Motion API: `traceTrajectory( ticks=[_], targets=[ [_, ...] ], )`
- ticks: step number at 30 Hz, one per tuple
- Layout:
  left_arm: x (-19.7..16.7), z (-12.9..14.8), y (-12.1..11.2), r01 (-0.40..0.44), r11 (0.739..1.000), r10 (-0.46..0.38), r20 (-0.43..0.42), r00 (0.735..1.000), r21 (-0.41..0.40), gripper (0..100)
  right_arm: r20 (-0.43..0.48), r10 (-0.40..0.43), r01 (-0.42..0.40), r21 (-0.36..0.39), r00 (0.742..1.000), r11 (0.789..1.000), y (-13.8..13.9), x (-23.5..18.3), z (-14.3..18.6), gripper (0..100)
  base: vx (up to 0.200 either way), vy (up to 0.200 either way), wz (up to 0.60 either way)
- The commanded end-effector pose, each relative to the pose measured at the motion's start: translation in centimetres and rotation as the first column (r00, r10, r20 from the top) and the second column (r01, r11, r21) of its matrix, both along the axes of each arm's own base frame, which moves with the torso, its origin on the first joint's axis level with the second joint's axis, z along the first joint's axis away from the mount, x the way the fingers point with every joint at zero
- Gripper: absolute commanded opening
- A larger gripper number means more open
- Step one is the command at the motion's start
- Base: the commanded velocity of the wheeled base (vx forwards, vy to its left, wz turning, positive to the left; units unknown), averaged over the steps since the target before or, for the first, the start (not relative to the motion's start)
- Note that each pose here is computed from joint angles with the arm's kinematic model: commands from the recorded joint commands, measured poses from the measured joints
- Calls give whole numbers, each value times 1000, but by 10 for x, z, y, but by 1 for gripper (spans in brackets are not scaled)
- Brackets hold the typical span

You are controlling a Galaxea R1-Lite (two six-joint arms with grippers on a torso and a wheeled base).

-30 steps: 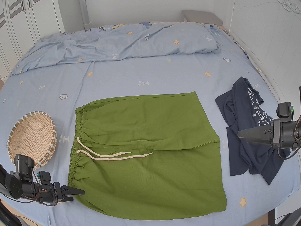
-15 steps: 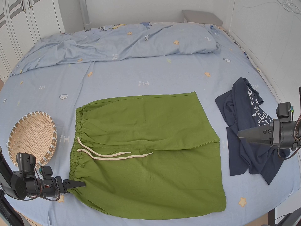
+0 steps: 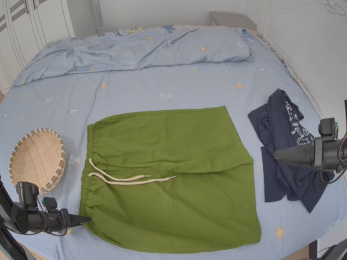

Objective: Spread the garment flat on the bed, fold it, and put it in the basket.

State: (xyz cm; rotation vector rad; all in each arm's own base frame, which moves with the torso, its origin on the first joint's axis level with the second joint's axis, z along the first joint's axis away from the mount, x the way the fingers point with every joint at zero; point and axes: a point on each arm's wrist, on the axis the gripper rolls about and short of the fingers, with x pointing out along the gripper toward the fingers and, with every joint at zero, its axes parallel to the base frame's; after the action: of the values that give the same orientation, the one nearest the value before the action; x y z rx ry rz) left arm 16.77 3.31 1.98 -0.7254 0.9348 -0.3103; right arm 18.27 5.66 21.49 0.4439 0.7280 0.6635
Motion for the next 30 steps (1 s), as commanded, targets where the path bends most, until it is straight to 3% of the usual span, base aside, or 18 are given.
traceTrajectory(
  ticks=[1,13,17,21,30],
  targets=[
    [-4,3,2,-10,1000,10,17,1000,-6,0,-5,4,-4,-1,1000,1000,1,0,-1,100,0,0,0],
    [-27,10,4,-35,999,34,17,999,23,0,-67,4,-5,-16,998,1000,-1,-4,-15,100,0,0,0],
    [-37,6,9,23,996,-24,13,1000,84,0,-165,-6,-1,-47,986,999,-5,-13,-45,100,0,0,0],
    [-36,4,12,34,994,-36,21,999,105,0,-276,-6,-20,-92,961,996,-8,-21,-76,100,0,0,0],
    [-36,5,12,35,994,-38,26,999,108,0,-454,80,-185,-192,887,964,-7,-25,-135,100,0,0,0]
  ],
)
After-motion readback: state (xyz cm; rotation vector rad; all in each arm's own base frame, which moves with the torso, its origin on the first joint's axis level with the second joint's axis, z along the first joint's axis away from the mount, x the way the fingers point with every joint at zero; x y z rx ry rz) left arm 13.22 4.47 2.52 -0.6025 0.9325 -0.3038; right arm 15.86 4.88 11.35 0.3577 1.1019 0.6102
